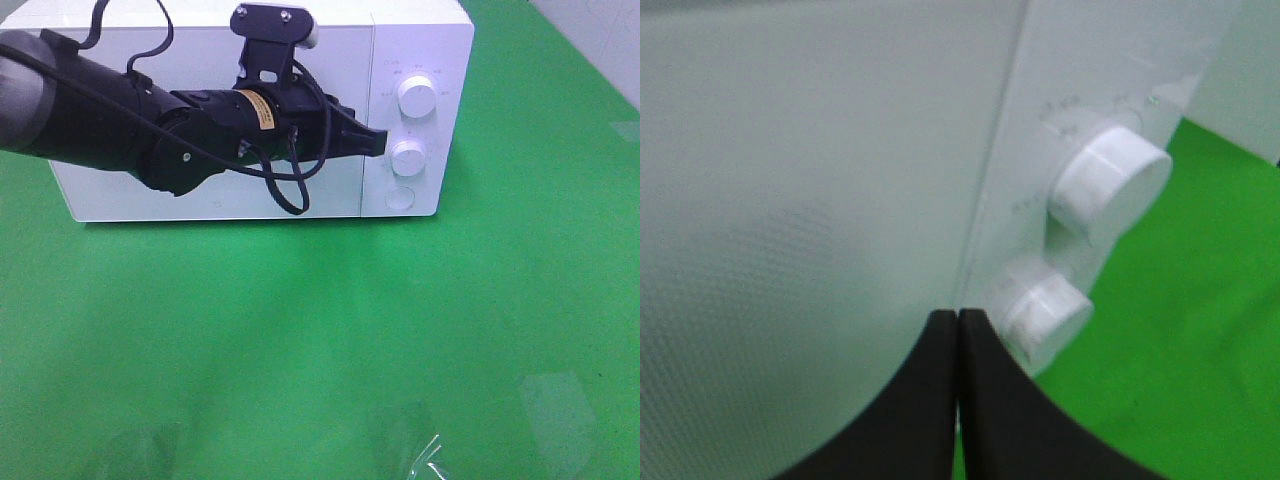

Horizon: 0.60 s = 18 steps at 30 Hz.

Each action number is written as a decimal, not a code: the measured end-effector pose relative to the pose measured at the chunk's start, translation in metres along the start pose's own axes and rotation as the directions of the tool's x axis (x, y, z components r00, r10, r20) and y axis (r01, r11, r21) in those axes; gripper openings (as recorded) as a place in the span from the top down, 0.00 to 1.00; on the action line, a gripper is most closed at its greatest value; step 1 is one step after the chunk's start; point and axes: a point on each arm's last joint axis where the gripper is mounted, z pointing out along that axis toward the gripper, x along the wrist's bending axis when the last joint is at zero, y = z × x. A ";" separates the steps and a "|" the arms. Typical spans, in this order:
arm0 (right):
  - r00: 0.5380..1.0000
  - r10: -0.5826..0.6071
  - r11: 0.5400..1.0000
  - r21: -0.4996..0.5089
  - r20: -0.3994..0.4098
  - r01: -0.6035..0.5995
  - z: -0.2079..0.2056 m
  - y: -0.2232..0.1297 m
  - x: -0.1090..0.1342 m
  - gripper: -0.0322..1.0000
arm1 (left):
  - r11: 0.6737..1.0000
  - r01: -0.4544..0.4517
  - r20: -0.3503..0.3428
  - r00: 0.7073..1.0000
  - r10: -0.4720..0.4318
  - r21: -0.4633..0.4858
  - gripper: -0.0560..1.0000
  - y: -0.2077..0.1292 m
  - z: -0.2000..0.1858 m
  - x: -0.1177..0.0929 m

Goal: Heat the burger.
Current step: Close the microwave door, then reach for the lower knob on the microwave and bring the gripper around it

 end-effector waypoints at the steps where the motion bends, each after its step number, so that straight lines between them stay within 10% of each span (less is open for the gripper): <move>1: 1.000 0.000 1.000 0.000 0.000 0.000 0.000 0.000 0.000 0.30 | 1.000 0.000 0.003 1.000 0.000 0.030 0.94 -0.001 -0.001 -0.004; 6: 1.000 0.000 1.000 0.000 0.000 0.000 0.000 0.000 0.000 0.30 | 0.986 0.000 0.012 1.000 -0.002 0.167 0.83 -0.005 -0.011 -0.023; 11: 1.000 0.000 1.000 0.000 0.000 0.000 0.000 0.000 0.000 0.30 | 0.952 -0.033 0.027 0.999 0.026 0.305 0.50 -0.005 -0.029 -0.045; 13: 1.000 0.000 1.000 0.000 0.000 0.000 0.000 0.000 0.000 0.30 | 0.911 -0.023 0.021 1.000 0.016 0.413 0.16 -0.008 -0.041 -0.056; 16: 1.000 0.000 1.000 0.000 0.000 0.000 0.000 0.000 0.000 0.30 | 0.895 -0.017 0.015 1.000 0.011 0.446 0.10 -0.010 -0.045 -0.057; 18: 1.000 0.000 1.000 0.000 0.000 0.000 0.000 0.000 0.000 0.30 | 0.821 0.013 -0.019 1.000 -0.002 0.571 0.02 -0.016 -0.057 -0.057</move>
